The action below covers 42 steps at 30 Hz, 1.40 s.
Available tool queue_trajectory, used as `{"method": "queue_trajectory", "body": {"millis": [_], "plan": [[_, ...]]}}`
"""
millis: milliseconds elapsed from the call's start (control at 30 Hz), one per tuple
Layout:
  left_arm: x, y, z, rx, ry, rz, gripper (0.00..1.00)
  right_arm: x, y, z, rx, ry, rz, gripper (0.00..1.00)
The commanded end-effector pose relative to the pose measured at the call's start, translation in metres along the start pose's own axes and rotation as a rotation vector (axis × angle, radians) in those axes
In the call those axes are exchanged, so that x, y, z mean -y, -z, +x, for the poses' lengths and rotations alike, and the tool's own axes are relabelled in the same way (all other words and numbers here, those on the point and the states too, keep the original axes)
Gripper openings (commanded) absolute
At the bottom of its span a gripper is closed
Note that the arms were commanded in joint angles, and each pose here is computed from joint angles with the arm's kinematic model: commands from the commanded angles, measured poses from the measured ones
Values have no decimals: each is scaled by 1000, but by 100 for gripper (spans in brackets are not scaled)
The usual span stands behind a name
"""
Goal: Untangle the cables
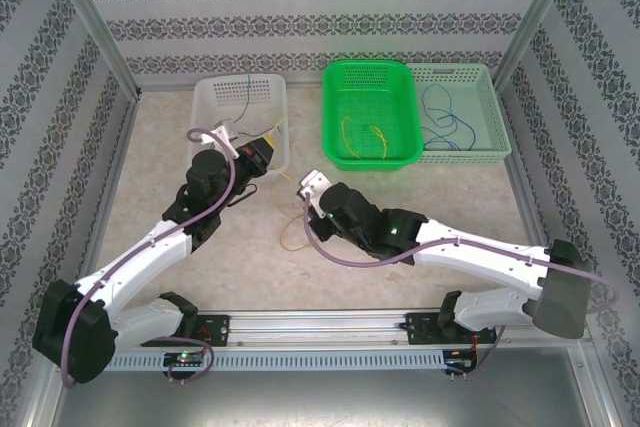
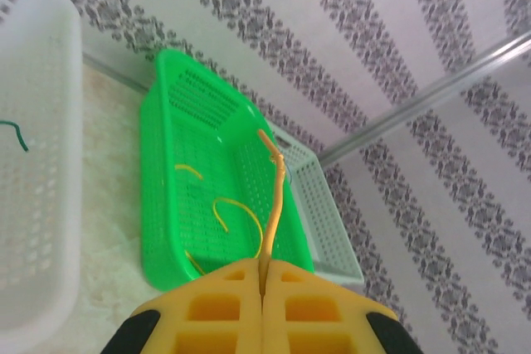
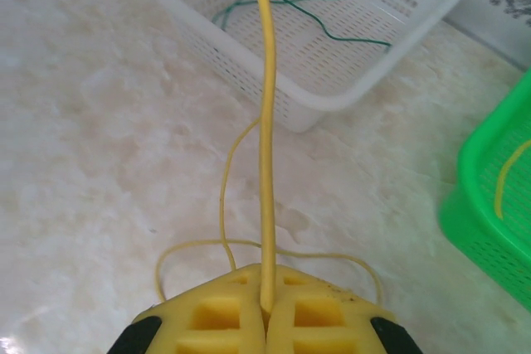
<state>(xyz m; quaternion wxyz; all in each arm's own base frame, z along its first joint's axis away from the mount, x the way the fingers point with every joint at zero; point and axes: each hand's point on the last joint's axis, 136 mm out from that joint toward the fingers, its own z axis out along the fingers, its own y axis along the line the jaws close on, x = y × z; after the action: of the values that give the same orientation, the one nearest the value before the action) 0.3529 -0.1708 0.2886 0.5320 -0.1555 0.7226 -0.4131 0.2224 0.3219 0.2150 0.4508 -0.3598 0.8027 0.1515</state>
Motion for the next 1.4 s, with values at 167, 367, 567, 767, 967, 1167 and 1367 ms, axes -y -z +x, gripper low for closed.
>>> {"method": "queue_trajectory", "body": {"millis": [167,367,567,767,967,1167,1367], "plan": [[-5,31,-80,382,30,-86,0,-54,-7,30,-176,18,-223,0],[-14,51,-90,439,-3,-150,0,-46,-1,24,-177,65,-182,0],[-9,61,-93,428,-84,-176,58,4,16,11,-149,18,-43,0],[-3,69,-97,419,-164,-189,100,87,39,-11,-117,-78,167,0],[-7,70,-90,375,-195,-207,100,163,54,-40,-16,-199,273,0],[-15,68,-81,336,-203,-227,100,229,40,-52,-44,-238,346,0],[-21,70,-74,302,-221,-255,100,282,-6,-41,-138,-333,324,0]]}}
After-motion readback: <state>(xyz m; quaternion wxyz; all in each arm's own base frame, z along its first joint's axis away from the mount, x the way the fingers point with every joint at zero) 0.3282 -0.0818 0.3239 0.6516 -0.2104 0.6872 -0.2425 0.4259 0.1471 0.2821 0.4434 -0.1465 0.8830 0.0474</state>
